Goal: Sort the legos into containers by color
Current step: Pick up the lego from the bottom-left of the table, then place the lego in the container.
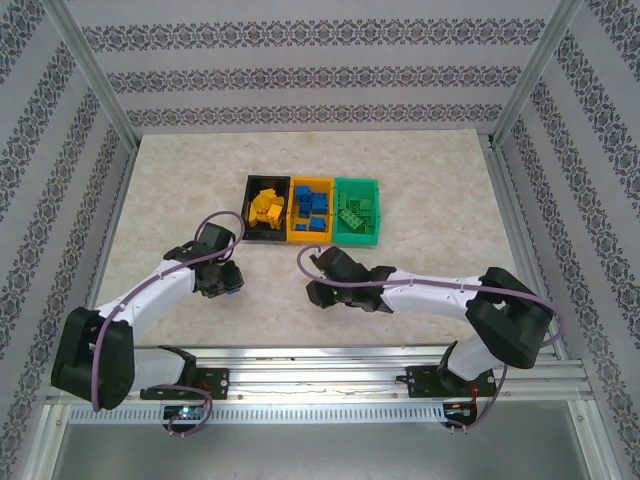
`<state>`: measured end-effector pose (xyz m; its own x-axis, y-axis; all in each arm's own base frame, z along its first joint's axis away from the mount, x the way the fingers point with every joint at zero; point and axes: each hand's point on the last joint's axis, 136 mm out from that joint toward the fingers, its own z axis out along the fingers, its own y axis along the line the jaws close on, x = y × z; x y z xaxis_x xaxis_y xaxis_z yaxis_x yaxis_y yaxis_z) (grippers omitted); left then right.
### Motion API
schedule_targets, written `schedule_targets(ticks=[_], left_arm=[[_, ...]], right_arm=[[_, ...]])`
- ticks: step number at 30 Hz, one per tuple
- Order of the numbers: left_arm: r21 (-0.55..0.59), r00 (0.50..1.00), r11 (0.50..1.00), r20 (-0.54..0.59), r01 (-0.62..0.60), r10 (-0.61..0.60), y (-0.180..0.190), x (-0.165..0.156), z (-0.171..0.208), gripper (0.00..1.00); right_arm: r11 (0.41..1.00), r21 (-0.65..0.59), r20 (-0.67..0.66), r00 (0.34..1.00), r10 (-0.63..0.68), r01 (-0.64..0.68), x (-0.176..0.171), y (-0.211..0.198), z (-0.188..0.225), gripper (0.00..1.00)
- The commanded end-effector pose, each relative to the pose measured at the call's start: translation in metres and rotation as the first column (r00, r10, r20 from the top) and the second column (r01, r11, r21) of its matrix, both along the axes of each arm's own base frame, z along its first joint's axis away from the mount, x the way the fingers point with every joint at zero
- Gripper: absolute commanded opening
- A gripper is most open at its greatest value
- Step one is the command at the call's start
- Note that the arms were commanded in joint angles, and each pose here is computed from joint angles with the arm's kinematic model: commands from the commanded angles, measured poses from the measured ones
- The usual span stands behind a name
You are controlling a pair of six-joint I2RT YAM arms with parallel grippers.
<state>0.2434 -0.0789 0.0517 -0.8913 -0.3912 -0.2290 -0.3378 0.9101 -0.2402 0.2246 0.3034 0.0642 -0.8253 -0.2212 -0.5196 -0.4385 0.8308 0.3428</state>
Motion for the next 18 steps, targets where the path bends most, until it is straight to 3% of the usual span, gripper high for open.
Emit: schedule_targets(ticks=[1, 7, 14, 18], left_arm=[[-0.046, 0.997, 0.998, 0.063, 0.041, -0.038, -0.012, 0.010, 0.015, 0.11], [-0.125, 0.994, 0.988, 0.076, 0.087, -0.077, -0.028, 0.011, 0.017, 0.11], [-0.199, 0.987, 0.968, 0.062, 0.155, -0.145, -0.048, 0.006, 0.018, 0.11], [-0.197, 0.984, 0.966, 0.084, 0.169, -0.155, -0.050, 0.004, 0.024, 0.11]], right_arm=[[0.995, 0.095, 0.056, 0.998, -0.024, 0.019, 0.026, 0.007, 0.035, 0.21], [0.982, 0.159, 0.107, 0.987, -0.116, 0.098, 0.084, -0.008, 0.067, 0.21], [0.976, 0.147, 0.170, 0.968, -0.186, 0.162, 0.165, -0.021, 0.089, 0.24], [0.984, 0.099, 0.144, 0.976, -0.163, 0.150, 0.201, -0.014, 0.080, 0.36]])
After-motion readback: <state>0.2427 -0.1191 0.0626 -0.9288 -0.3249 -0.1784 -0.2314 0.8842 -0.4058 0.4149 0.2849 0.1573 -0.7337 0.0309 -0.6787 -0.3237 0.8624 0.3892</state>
